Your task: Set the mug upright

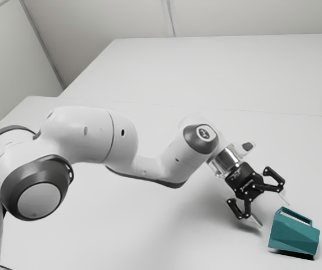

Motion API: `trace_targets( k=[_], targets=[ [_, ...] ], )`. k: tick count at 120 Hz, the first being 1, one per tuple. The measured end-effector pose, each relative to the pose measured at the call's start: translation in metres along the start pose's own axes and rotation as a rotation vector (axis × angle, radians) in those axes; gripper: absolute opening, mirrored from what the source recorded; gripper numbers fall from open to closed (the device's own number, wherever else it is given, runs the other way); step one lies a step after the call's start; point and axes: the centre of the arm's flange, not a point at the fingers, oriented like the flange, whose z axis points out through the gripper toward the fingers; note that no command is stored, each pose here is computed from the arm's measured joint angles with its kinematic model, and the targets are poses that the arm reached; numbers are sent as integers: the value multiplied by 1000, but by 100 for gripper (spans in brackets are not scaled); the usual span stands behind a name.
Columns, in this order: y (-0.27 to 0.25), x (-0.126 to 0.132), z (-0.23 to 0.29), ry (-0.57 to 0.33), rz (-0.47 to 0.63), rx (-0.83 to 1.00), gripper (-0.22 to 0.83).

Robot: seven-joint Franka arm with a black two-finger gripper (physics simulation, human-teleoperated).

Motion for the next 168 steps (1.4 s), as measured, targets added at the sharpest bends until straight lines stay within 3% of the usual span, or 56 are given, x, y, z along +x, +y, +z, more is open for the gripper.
trace_targets(
  k=[66,71,90,106,133,168],
  targets=[
    [13,3,44,-57,-32,-89,61],
    [14,3,44,-56,-31,-90,55],
    [16,4,39,-35,-1,-60,14],
    [25,2,33,-15,43,-31,-1],
    [37,-2,26,6,92,-6,-13],
    [57,-18,5,68,205,86,-16]
  ],
)
